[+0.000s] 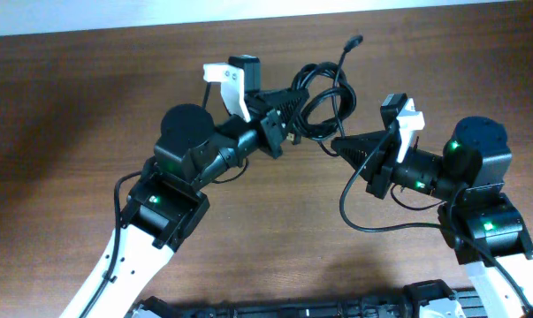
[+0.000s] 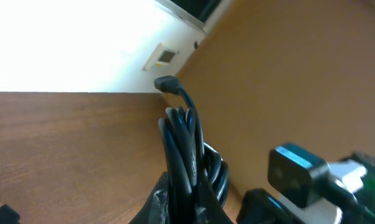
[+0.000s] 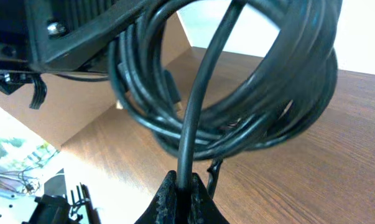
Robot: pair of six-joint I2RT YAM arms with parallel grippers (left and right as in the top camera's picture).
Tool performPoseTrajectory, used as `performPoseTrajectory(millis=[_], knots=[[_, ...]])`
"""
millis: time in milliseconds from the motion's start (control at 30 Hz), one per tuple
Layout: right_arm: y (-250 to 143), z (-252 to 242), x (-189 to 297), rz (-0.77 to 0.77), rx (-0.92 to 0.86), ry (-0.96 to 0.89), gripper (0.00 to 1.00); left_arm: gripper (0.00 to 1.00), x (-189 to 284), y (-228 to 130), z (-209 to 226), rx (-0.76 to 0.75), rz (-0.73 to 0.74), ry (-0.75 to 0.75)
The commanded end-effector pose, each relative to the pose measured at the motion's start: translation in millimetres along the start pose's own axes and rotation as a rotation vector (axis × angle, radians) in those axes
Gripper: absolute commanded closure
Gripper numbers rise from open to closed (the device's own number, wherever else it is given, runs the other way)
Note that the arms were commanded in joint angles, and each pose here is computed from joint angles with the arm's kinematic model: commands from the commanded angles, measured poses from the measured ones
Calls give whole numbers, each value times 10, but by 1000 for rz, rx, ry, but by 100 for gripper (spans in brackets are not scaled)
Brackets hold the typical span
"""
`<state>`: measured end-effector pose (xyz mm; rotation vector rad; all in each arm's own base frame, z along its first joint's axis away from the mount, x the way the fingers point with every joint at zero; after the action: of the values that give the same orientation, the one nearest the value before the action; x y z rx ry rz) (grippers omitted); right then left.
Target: Untangle cables
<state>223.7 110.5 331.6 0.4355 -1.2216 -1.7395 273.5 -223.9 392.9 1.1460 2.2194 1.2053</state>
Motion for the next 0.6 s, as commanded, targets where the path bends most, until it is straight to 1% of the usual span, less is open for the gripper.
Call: performPoseTrajectory(millis=[0, 67, 133, 267, 400, 500, 567], knots=[[6, 77, 9, 9, 1, 61, 96, 100, 55, 197, 90, 180, -133, 107], [7, 90, 10, 10, 6, 72, 96, 100, 58, 207, 106, 281, -151, 114], [14, 95, 13, 6, 11, 73, 96, 100, 64, 225, 131, 341, -174, 130], [11, 115, 15, 9, 11, 90, 96, 100, 85, 271, 198, 361, -228, 181], [11, 125, 16, 10, 13, 99, 96, 100, 101, 299, 240, 427, -266, 204], [13, 125, 15, 9, 14, 100, 96, 100, 129, 338, 302, 425, -317, 254], [4, 169, 21, 15, 48, 139, 96, 100, 142, 355, 325, 425, -337, 272]])
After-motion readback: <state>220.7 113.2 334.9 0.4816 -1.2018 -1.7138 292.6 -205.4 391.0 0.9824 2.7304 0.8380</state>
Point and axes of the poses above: each gripper's point midway between its finger pads, its own x axis back along the fingers, its own z axis along the line the jaws close on, y = z × x, the point moved 6 cm from there along x, back along the fingers, and after that the axes turned 3 degrees about -x, right-handed, at the moved point
